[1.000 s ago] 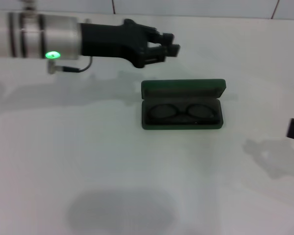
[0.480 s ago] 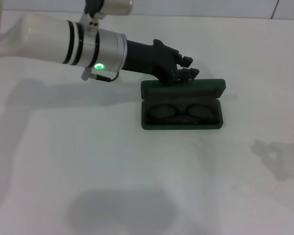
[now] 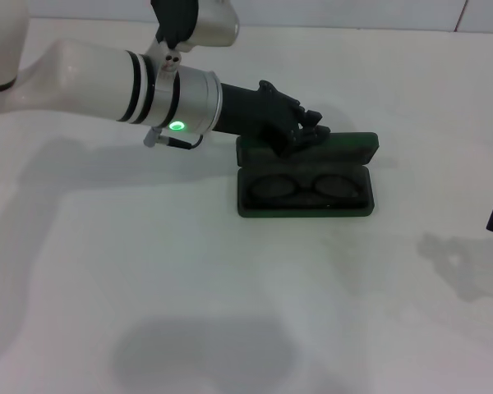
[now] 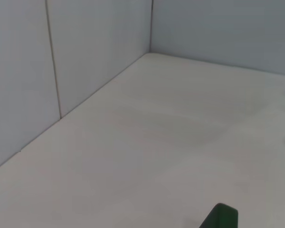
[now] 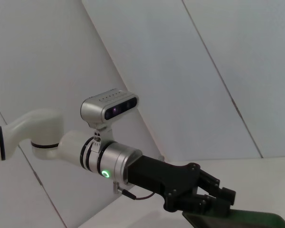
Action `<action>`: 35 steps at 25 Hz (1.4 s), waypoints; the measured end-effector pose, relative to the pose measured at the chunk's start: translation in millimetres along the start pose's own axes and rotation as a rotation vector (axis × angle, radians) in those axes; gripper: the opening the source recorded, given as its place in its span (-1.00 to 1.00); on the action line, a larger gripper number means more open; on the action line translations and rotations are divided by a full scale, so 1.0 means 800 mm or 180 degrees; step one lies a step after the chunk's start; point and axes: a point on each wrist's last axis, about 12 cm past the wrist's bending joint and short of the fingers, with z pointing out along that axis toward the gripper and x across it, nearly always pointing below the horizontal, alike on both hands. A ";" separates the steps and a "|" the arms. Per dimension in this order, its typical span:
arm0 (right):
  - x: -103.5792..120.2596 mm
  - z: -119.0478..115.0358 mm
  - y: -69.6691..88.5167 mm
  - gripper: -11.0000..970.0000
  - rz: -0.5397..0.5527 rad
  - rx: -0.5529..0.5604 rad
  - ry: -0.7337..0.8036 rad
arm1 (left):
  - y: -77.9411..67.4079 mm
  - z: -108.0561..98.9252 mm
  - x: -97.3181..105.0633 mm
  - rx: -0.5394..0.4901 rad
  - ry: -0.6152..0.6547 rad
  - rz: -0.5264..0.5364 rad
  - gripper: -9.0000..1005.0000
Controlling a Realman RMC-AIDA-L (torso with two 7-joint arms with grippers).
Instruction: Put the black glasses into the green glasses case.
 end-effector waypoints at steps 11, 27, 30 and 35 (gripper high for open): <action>-0.001 0.004 0.000 -0.72 0.0001 -0.0037 -0.0031 | -0.016 0.004 0.014 0.0210 0.0112 -0.0022 -0.52; -0.011 0.007 0.001 -0.72 -0.0079 -0.0163 -0.0066 | -0.040 -0.011 0.022 0.0551 -0.0152 -0.0001 -0.82; -0.014 0.010 0.003 -0.72 -0.0151 -0.0256 -0.0012 | -0.042 -0.039 0.016 0.0630 -0.0405 -0.0039 -0.79; -0.022 0.030 0.013 -0.72 -0.0360 -0.0639 0.0073 | -0.064 -0.110 0.030 0.1003 -0.1110 0.0120 -0.64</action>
